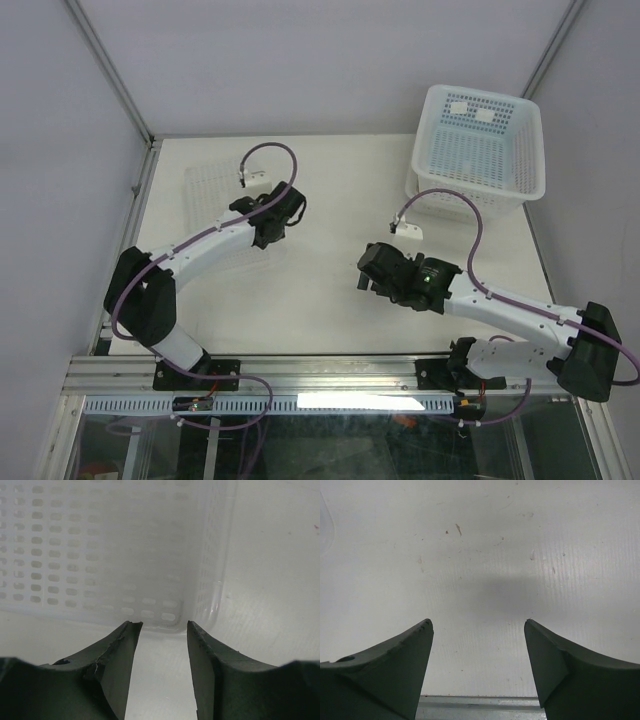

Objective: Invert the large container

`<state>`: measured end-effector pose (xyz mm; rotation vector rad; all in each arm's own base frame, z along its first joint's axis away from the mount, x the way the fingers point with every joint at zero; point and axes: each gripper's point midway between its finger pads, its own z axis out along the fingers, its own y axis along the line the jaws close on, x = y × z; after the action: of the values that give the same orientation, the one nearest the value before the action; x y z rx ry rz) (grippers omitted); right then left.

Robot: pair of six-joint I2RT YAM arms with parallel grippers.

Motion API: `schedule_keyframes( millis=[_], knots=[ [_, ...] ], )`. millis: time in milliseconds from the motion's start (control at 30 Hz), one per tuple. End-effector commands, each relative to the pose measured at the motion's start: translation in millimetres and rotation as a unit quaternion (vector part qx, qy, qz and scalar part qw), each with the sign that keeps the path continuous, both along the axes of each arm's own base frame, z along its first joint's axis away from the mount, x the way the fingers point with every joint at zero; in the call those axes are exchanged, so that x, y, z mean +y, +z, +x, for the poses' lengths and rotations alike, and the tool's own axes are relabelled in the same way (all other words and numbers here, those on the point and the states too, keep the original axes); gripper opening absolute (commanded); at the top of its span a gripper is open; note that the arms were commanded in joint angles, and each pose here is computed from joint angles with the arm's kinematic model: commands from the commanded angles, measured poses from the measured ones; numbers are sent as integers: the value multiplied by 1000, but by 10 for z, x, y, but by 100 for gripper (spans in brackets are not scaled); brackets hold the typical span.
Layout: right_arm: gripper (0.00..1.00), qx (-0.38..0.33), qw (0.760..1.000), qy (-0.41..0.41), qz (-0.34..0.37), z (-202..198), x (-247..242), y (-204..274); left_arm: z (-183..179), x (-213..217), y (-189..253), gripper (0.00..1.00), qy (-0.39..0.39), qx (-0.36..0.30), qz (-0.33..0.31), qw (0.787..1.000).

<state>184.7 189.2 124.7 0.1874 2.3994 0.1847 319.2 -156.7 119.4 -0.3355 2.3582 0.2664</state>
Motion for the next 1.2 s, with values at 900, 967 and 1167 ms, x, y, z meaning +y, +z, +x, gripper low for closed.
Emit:
schedule_keyframes(
  millis=[900, 967, 1167],
  knots=[
    [77, -76, 997, -13, -19, 333, 105, 428, 1142, 1064, 944, 75, 57, -105, 5, 993],
    [77, -75, 997, -15, -20, 368, 165, 427, 1250, 929, 963, 80, 40, -105, 13, 994],
    [77, -55, 998, -15, -17, 450, 407, 392, 1635, 731, 790, 75, 28, -95, 48, 994]
  ],
)
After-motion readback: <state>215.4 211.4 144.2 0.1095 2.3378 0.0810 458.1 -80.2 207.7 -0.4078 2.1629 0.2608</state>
